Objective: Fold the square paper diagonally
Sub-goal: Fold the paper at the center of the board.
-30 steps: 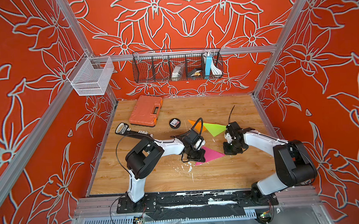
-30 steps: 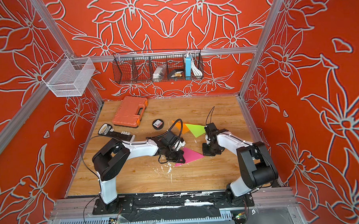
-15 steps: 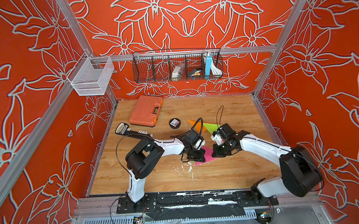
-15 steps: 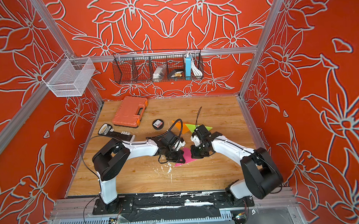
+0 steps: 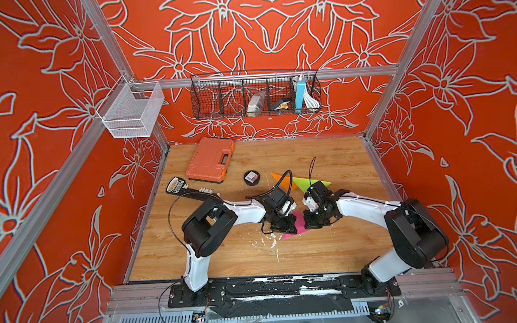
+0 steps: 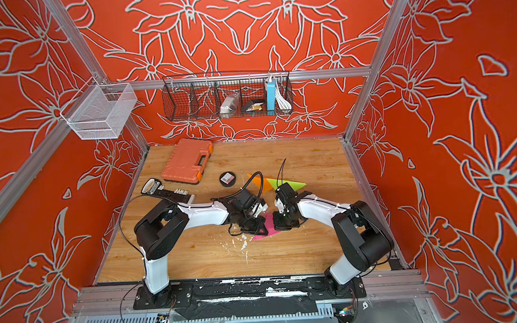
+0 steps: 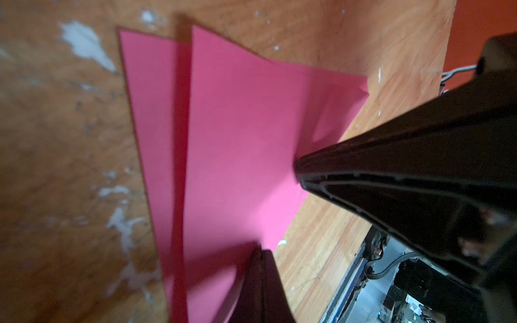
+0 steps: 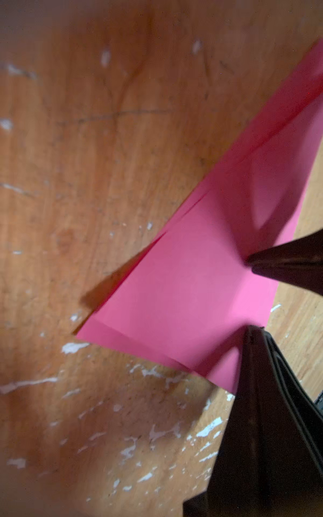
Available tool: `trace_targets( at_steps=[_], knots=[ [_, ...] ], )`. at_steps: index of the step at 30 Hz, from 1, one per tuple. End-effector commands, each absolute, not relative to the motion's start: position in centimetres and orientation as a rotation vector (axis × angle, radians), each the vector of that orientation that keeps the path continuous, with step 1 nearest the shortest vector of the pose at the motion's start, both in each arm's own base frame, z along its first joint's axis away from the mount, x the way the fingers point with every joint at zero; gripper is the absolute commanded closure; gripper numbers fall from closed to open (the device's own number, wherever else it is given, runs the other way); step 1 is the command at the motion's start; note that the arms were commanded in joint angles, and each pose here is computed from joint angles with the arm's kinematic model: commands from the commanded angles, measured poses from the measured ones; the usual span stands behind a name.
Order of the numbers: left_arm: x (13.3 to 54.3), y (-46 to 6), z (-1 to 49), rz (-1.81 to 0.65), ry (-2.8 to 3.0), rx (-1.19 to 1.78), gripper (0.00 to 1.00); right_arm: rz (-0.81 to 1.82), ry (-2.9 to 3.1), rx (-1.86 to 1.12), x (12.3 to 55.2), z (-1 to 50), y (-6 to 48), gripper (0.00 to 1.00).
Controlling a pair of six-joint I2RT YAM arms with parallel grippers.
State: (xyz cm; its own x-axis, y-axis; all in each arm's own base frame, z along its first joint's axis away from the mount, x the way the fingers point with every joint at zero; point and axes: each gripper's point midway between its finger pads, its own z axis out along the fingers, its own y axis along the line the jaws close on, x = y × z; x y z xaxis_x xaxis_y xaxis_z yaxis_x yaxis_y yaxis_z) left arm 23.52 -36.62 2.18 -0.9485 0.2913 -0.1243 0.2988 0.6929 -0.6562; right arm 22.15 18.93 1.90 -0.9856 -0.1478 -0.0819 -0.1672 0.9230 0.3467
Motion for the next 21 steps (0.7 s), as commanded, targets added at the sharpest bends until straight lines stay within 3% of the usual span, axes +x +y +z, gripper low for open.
trace_targets(
  at_steps=[1,21],
  knots=[
    [21.8,-33.8,-1.3,-0.933,3.053,0.430,1.00,0.359,3.082,-0.284,21.5,0.2,16.7,1.00],
    [18.1,-28.5,-3.9,-0.774,3.146,0.357,1.00,0.413,3.076,-0.258,22.7,-1.0,17.2,1.00]
  ],
)
